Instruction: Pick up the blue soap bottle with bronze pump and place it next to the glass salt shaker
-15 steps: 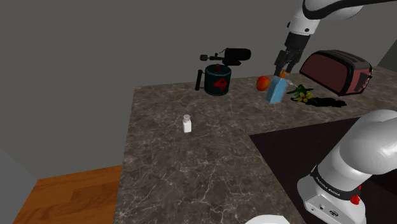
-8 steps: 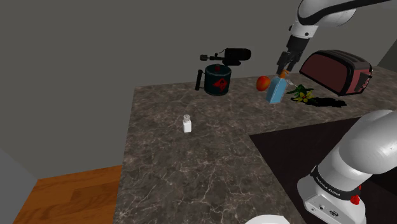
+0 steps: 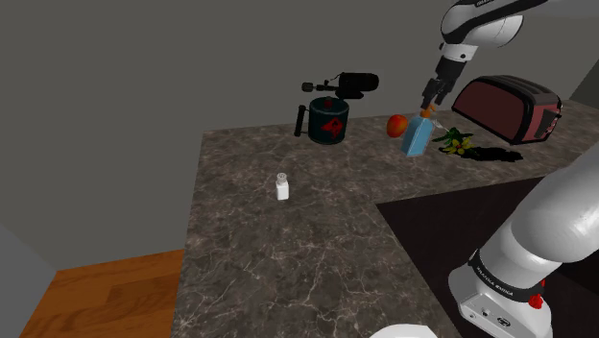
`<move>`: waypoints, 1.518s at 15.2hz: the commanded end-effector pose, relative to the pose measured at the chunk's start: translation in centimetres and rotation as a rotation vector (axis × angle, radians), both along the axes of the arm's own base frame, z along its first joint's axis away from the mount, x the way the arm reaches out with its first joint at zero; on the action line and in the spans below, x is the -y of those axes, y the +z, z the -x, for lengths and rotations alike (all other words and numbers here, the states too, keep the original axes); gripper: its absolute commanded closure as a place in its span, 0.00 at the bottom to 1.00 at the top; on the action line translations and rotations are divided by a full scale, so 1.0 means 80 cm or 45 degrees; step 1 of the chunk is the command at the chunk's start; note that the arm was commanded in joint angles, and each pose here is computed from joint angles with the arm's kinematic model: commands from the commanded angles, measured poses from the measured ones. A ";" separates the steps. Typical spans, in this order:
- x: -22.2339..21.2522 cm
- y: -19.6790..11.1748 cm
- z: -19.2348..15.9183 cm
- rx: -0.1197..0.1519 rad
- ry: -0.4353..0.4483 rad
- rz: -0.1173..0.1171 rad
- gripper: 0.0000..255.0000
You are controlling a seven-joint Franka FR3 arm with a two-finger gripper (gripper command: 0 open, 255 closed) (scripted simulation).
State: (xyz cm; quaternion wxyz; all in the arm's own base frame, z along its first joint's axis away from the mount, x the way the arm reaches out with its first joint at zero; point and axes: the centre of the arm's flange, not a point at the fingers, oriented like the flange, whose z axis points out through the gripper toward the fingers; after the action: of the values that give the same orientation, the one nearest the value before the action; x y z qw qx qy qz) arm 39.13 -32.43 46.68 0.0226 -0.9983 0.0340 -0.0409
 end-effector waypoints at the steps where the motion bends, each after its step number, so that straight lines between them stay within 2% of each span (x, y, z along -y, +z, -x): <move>1: 0.032 -0.006 -0.010 0.011 0.005 0.009 0.00; 5: 0.088 -0.020 -0.026 0.031 0.009 0.021 0.00; 13: 0.086 -0.069 -0.031 0.031 0.009 0.021 0.00; 20: 0.086 -0.069 -0.031 0.031 0.009 0.021 0.00; 21: 0.086 -0.069 -0.031 0.031 0.009 0.021 1.00; 23: 0.086 -0.069 -0.031 0.031 0.009 0.021 1.00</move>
State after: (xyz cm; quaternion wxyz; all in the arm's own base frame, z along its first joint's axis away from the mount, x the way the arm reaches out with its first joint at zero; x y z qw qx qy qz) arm 41.64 -39.34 41.18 0.0149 -0.9980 0.0297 -0.0537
